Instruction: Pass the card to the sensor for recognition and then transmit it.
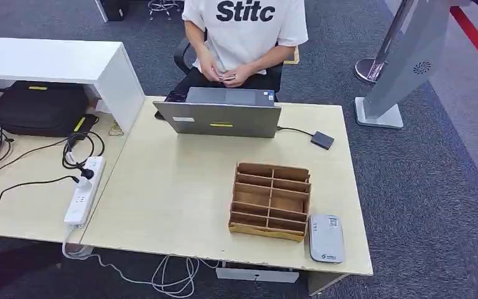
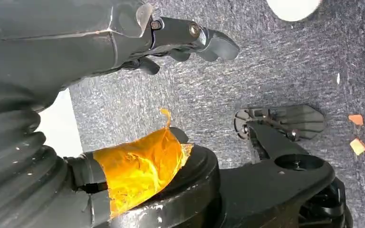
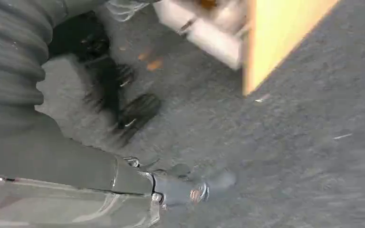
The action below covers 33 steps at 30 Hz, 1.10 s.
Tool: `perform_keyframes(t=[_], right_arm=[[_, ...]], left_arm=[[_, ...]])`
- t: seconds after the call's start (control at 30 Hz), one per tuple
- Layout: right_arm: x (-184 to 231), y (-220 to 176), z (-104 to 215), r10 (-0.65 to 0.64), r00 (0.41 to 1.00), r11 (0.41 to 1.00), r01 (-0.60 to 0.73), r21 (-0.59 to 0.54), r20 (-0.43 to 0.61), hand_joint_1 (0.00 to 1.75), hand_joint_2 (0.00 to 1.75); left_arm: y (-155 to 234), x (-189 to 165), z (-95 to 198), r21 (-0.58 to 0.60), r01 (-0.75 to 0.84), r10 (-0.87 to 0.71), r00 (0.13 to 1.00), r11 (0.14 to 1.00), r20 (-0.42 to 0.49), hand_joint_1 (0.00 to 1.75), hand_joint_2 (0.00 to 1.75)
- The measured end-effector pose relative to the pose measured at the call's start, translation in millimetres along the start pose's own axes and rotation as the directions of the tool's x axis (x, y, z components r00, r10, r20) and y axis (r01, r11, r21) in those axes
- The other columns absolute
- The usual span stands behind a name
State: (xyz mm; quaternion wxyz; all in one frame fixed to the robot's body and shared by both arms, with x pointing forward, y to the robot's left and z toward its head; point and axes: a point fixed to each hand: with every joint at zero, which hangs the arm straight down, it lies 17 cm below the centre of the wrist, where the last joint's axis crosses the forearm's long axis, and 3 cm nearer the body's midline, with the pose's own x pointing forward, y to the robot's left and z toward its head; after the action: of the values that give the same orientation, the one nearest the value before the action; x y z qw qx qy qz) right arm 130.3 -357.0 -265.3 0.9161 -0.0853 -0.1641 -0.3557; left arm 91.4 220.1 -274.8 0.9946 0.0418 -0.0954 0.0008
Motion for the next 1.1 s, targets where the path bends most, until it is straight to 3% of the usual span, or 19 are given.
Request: perform_keyframes(t=[0.07, 0.17, 0.3, 0.43, 0.53, 0.57, 0.6, 0.7, 0.87, 1.03, 1.1], right_arm=[[-35, -4, 3, 0.285, 0.951, 0.958, -0.287, 0.005, -0.118, 0.00, 1.75], [-59, -8, 8, 0.653, 0.746, 0.754, -0.656, 0.025, -0.130, 0.00, 1.75], [-69, 6, 12, 0.767, 0.636, 0.641, -0.765, 0.056, -0.086, 0.00, 1.75], [-80, 20, 16, 0.810, 0.585, 0.586, -0.802, 0.118, -0.048, 0.00, 1.75], [-79, 22, 17, 0.833, 0.552, 0.552, -0.828, 0.102, -0.024, 0.00, 1.75], [-77, 22, 16, 0.829, 0.558, 0.558, -0.826, 0.087, -0.019, 0.00, 1.75], [-75, 22, 16, 0.828, 0.560, 0.560, -0.826, 0.073, -0.012, 1.75, 1.75], [-76, 24, 16, 0.834, 0.552, 0.550, -0.831, 0.083, 0.002, 1.75, 1.75], [-85, 30, 19, 0.850, 0.527, 0.520, -0.843, 0.135, 0.013, 1.75, 1.75], [-88, 32, 20, 0.859, 0.511, 0.504, -0.852, 0.146, 0.018, 1.75, 1.75], [-87, 32, 20, 0.864, 0.504, 0.496, -0.856, 0.145, 0.022, 1.75, 1.75]], left_arm=[[0, 0, 0, 0.000, 0.006, -0.006, 1.000, 1.000, 0.001, 0.00, 1.75], [0, 1, 0, 0.001, -0.001, 0.001, 1.000, 1.000, 0.006, 0.00, 1.75], [1, 2, 0, 0.001, -0.006, 0.006, 1.000, 1.000, 0.012, 0.00, 1.75], [1, 2, 0, -0.001, -0.012, 0.012, 1.000, 1.000, 0.011, 0.00, 1.75], [3, 2, 0, 0.001, -0.021, 0.021, 1.000, 1.000, 0.012, 0.00, 1.75], [3, 2, 0, 0.000, -0.024, 0.024, 1.000, 1.000, 0.012, 1.36, 1.75], [2, 2, 0, -0.002, -0.027, 0.027, 1.000, 1.000, 0.012, 1.75, 1.75], [-1, 4, 0, -0.023, -0.031, 0.031, 0.999, 0.999, 0.018, 1.75, 1.75], [-4, 5, 1, -0.037, -0.027, 0.028, 0.999, 0.999, 0.025, 1.52, 1.75], [-7, 4, 1, -0.051, -0.019, 0.020, 1.000, 0.999, 0.022, 1.61, 1.75], [-8, 4, 1, -0.055, -0.016, 0.018, 1.000, 0.998, 0.022, 1.75, 1.75]])
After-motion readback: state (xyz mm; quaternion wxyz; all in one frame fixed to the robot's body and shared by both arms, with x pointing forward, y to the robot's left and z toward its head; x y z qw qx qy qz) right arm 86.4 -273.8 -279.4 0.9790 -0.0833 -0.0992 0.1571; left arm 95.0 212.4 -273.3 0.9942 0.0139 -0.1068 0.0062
